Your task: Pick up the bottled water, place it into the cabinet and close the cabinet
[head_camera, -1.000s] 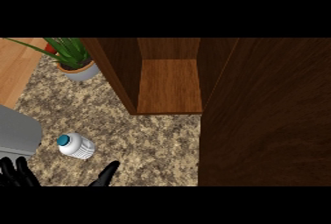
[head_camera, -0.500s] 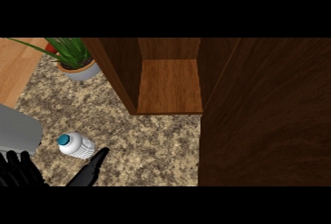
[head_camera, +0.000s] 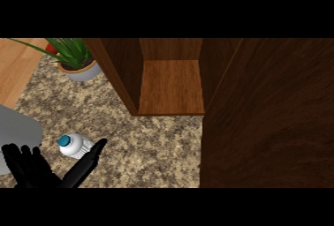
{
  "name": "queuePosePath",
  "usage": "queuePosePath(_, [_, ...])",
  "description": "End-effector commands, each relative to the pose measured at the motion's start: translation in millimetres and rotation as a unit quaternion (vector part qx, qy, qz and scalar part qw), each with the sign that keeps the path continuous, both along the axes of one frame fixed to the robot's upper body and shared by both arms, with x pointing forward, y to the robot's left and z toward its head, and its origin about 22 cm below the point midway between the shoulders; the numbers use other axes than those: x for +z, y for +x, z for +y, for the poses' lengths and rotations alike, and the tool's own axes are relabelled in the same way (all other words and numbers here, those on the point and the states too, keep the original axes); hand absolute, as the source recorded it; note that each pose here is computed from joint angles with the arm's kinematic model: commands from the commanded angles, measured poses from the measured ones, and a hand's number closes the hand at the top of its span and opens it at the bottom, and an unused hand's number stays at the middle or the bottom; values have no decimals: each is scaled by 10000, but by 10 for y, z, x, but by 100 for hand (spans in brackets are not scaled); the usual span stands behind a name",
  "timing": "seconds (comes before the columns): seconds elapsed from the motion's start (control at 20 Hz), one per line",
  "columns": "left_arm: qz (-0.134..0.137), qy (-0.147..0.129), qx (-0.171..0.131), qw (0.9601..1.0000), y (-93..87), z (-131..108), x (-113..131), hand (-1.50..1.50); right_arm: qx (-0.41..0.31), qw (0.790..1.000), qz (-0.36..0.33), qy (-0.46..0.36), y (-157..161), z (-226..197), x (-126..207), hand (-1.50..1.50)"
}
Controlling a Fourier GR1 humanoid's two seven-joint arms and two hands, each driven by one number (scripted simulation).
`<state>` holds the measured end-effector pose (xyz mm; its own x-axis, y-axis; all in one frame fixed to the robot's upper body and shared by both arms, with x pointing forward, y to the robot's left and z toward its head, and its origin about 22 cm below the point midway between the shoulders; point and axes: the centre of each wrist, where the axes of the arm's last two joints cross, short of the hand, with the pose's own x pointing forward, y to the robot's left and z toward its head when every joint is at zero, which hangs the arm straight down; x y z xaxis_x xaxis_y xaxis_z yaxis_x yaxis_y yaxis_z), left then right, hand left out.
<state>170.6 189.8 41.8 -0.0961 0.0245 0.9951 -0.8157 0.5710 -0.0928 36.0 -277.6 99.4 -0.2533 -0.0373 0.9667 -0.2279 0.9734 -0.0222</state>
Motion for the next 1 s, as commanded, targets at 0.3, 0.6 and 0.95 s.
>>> queuePosePath(0.3, [51,-114,52,9999,53,290,-556,-150,47,9996,-278,-41,-181,82,312,-150])
queuePosePath(0.6, [-108,-192,133,9997,60,566,-1043,-150,62,9993,-380,36,-198,6,274,-150])
queuePosePath(0.95, [-203,-228,315,9990,58,770,-1526,-150,-117,9993,-330,-121,-250,4,362,-150])
